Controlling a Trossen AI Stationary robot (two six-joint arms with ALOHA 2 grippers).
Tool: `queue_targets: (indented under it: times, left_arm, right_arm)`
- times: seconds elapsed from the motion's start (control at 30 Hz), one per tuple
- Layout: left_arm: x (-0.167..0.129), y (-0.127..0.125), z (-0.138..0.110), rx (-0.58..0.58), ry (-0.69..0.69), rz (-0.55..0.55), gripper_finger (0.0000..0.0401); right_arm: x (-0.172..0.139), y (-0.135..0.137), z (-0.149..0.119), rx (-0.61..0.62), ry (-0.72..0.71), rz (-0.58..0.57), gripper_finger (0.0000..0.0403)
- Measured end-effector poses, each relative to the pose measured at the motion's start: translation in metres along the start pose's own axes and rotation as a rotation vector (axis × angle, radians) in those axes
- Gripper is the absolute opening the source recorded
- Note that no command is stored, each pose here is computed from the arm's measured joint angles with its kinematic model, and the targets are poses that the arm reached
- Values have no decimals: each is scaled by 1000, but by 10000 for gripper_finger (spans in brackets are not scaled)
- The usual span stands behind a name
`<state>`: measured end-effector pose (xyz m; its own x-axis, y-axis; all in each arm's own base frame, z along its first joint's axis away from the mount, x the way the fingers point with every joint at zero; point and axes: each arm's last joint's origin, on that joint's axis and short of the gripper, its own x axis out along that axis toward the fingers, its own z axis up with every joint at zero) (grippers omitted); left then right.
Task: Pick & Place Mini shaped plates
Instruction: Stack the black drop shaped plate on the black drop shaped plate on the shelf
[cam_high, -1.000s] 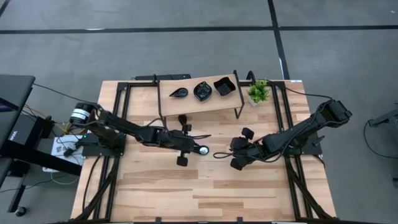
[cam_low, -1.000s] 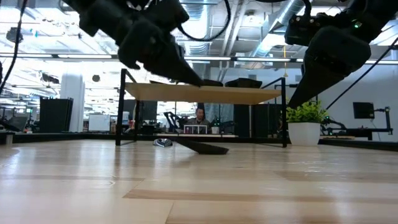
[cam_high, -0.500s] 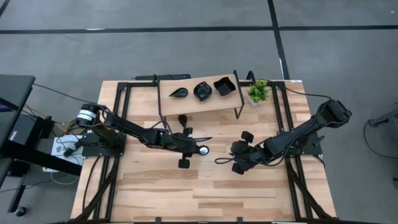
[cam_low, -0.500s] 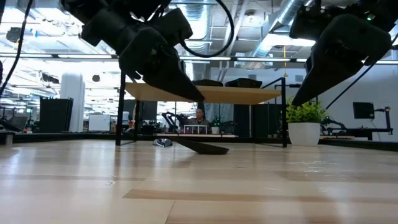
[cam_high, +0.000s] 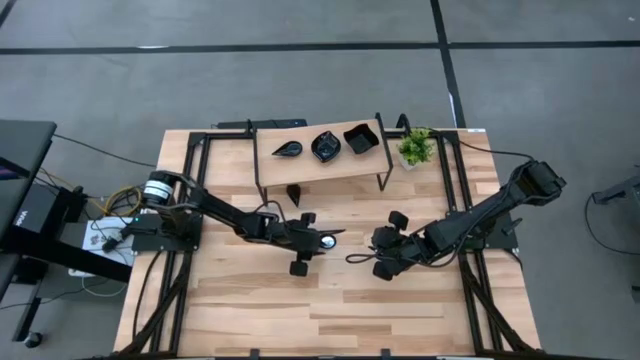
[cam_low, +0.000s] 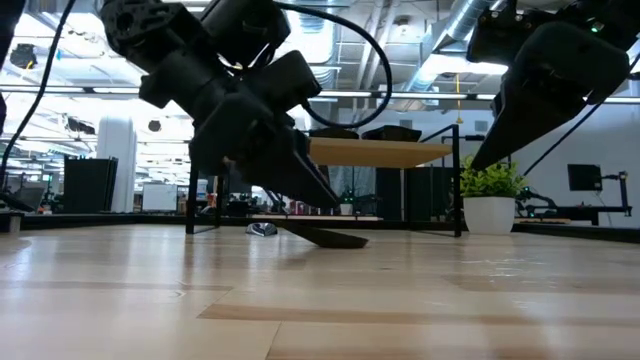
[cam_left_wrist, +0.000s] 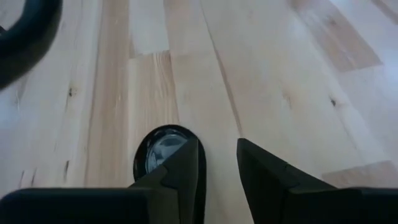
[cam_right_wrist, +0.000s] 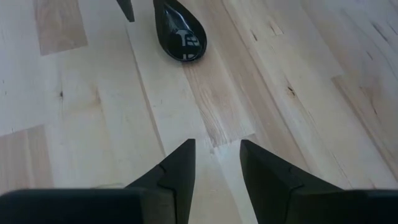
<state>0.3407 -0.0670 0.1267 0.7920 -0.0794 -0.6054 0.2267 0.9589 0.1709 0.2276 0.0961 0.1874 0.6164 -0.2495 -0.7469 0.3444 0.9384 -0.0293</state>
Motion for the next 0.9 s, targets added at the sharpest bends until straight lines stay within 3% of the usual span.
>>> queue_targets:
  times: [0.9]
  left_arm:
    - [12, 1, -12, 20, 39, -4, 113]
  right_arm:
    - [0, 0, 0, 0, -2, -2, 122]
